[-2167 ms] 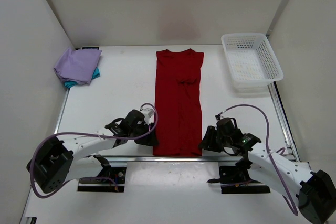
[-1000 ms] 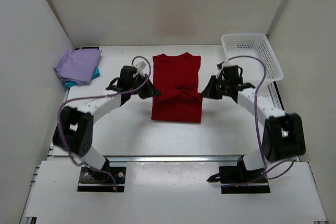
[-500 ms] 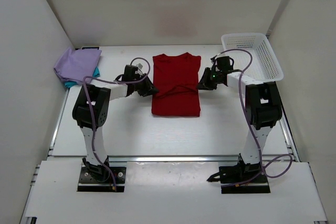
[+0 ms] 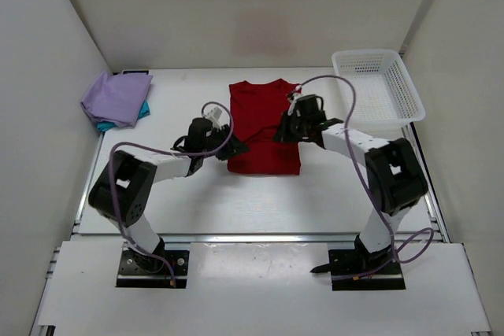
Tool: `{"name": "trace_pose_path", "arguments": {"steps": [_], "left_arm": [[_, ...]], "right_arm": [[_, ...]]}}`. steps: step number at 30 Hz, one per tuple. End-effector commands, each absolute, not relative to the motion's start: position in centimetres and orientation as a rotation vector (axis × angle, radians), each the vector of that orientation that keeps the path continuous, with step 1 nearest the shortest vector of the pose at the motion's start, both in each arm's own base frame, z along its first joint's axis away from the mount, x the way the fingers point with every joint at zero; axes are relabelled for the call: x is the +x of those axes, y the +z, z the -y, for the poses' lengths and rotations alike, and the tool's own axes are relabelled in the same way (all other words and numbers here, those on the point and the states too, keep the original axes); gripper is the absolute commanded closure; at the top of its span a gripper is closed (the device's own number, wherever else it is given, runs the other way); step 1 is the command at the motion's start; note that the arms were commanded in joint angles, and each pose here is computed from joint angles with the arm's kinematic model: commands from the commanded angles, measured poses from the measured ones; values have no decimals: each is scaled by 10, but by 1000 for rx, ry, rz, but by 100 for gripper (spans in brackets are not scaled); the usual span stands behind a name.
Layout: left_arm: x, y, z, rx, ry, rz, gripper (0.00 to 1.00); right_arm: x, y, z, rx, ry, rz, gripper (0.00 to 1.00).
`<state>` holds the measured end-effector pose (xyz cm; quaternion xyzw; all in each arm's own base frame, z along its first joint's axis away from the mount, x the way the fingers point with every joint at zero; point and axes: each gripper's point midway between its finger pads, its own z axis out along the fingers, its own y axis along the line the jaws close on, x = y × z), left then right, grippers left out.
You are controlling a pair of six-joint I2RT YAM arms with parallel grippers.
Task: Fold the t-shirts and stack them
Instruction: Fold the folded rectangular tshirt in 1/3 of the way
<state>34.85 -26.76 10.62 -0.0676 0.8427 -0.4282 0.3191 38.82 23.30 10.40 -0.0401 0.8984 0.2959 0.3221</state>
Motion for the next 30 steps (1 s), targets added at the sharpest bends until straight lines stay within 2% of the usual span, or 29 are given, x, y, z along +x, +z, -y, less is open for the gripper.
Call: {"name": "trace_pose_path", "arguments": {"steps": [1, 5, 15, 19, 24, 27, 30], "left_arm": [[334, 51, 258, -243, -1109, -2347, 61], [321, 30, 247, -257, -1034, -2385, 61], [297, 15, 233, -224, -987, -2423, 61], [294, 16, 234, -211, -979, -2422, 62], [292, 26, 235, -186, -980, -2409, 63], [295, 34, 232, -191, -968, -2388, 62], [294, 44, 233, -178, -991, -2366, 62]], "right_arm": [[391, 78, -264, -218, 773, -2379, 100], [397, 56, -284, -267, 740, -2413, 100], [416, 12, -276, -178, 632, -2453, 100], [440, 21, -283, -169, 609, -2398, 99], [514, 87, -278, -88, 639, -2297, 100], [538, 136, -265, -63, 625, -2207, 100], [523, 155, -254, -72, 649, -2202, 100]]}}
